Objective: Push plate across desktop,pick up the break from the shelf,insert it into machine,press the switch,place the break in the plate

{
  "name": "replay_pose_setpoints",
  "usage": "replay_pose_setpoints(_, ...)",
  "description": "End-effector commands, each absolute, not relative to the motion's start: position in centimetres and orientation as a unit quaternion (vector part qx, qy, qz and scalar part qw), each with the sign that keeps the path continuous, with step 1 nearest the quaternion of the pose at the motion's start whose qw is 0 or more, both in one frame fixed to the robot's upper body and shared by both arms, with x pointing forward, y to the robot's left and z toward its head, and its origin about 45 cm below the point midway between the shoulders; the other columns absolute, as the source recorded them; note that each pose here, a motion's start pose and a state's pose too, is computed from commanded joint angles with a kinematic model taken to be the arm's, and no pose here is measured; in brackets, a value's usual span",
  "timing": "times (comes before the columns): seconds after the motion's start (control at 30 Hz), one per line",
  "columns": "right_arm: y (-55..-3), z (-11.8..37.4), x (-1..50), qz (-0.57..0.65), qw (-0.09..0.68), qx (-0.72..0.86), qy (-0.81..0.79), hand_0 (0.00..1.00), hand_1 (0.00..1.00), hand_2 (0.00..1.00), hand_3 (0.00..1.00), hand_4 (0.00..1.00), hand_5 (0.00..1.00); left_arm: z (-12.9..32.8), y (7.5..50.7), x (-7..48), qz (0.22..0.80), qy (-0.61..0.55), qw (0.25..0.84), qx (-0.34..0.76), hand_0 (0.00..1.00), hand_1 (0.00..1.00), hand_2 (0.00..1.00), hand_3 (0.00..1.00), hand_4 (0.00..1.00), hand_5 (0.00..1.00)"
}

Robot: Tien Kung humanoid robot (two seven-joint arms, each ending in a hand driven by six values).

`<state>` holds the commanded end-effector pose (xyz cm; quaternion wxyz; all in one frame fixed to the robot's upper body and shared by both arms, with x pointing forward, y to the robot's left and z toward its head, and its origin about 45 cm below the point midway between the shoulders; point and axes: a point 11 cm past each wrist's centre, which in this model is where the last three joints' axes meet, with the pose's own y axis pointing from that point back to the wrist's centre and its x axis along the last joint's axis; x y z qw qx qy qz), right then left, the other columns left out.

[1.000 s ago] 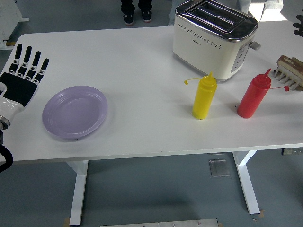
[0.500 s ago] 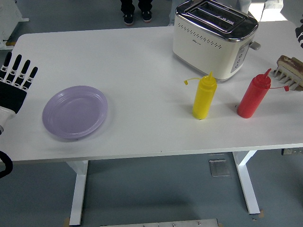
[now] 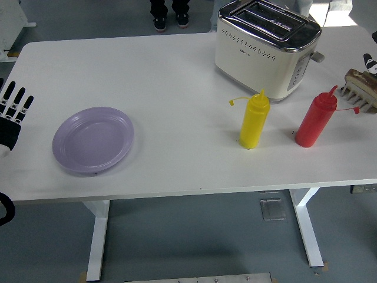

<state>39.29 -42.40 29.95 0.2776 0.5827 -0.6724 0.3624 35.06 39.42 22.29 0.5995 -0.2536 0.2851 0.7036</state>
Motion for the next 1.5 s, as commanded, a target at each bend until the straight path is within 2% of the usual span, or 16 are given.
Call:
replay_pose_setpoints(0.03,-42.5,29.8,39.3,0.367,0.285,0.579,-0.67,0.797,0.756,0.749,0.771,0.681,0.214,22.1,39.6,35.1,0.706,0.285,0.597,-0.253,0.826,0.755,0.704,0.7,0.809,0.998)
replay_pose_setpoints(0.4,-42.5,28.2,39.7,0.417,0.377,0.546,-0.621,0.794,0.758,0.757,0.782,0.696,0.23,19.8,41.2,35.0,0.734,0.28,0.577,-0.223,0.828,0.756,0.706,0.7,0.811,0.998)
replay_pose_setpoints(1.2,-42.6,25.4,40.3,0.41,0.419,0.541,-0.603,0.78,0.759,0.765,0.79,0.74,0.281,17.8,40.1,35.4,0.732,0.298,0.579,-0.198,0.837,0.761,0.712,0.702,0.81,0.998)
replay_pose_setpoints(1.23,-42.7,25.3,40.3,0.411,0.42,0.54,-0.603,0.752,0.737,0.758,0.788,0.737,0.282,17.7,40.0,35.5,0.731,0.299,0.58,-0.197,0.838,0.762,0.714,0.702,0.811,0.998)
replay_pose_setpoints(1.4,-43.0,24.9,40.5,0.416,0.43,0.53,-0.602,0.752,0.737,0.758,0.788,0.737,0.282,17.5,39.5,35.7,0.728,0.304,0.584,-0.193,0.838,0.762,0.714,0.702,0.811,0.998)
replay_pose_setpoints(1.43,-43.1,24.8,40.5,0.416,0.431,0.528,-0.602,0.7,0.702,0.729,0.774,0.718,0.273,17.4,39.4,35.7,0.727,0.305,0.585,-0.192,0.839,0.764,0.714,0.702,0.813,0.998)
replay_pose_setpoints(1.5,-43.2,24.7,40.6,0.417,0.434,0.525,-0.602,0.7,0.702,0.729,0.774,0.718,0.273,17.3,39.1,35.8,0.725,0.307,0.587,-0.19,0.839,0.764,0.714,0.702,0.813,0.998)
